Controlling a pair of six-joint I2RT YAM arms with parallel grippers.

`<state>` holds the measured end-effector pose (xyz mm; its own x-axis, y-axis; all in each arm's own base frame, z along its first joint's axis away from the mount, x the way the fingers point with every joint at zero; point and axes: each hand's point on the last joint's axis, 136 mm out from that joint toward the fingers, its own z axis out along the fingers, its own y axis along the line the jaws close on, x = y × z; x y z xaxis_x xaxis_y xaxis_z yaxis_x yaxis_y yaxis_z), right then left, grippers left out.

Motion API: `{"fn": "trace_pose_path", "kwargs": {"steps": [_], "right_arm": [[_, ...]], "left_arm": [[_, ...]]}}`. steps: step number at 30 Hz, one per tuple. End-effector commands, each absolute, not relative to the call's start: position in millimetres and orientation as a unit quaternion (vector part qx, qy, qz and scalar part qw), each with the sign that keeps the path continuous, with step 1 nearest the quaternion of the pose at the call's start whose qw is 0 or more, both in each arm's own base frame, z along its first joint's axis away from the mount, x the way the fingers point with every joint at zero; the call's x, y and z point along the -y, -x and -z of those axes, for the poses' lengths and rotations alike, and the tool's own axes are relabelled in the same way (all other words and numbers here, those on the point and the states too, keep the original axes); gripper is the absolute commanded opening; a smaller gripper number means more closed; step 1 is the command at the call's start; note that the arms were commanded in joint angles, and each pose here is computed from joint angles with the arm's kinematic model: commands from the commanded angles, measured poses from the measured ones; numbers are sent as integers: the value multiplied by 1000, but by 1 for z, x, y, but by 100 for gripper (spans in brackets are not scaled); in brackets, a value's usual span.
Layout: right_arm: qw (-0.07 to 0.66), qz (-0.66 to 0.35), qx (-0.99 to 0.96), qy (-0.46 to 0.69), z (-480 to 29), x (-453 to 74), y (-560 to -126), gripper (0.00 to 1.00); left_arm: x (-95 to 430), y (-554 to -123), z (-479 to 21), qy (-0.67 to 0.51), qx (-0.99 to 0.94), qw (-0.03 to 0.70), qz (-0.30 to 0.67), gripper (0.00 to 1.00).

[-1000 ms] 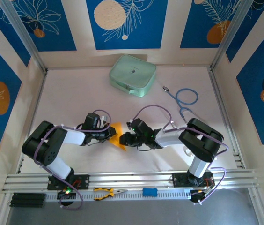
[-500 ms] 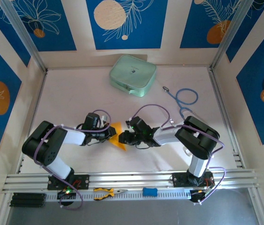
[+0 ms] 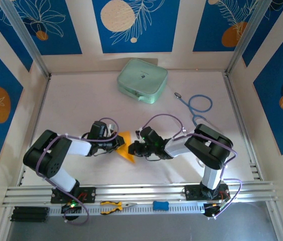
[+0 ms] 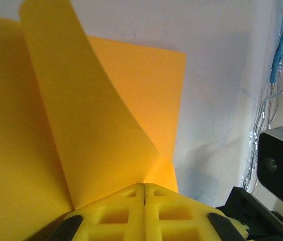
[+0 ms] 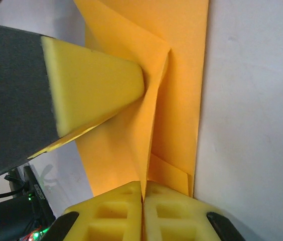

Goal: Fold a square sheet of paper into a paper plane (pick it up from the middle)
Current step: Perform the fourth fold on the wing at the bottom-center of the table.

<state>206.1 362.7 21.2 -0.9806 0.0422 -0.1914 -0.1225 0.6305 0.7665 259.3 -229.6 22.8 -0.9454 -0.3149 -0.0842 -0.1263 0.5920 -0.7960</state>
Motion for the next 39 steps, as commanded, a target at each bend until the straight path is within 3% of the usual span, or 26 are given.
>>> {"fn": "trace_pose_path", "kwargs": {"steps": [1, 7, 9, 21, 39], "right_arm": [[77, -425, -902, 19, -10, -360, -195, 10], [78, -416, -906, 13, -2, -358, -192, 9], [83, -419, -904, 13, -1, -358, -192, 9], [87, -419, -904, 5, 3, -357, -191, 6], [79, -414, -907, -7, 8, -355, -190, 5]], "left_arm": [[230, -255, -32, 120, -884, 110, 439, 10], [229, -253, -50, 113, -880, 123, 444, 27], [226, -251, -53, 111, -883, 129, 438, 27], [225, -245, -52, 109, -884, 120, 439, 10], [243, -249, -25, 109, -885, 86, 445, 8]]}}
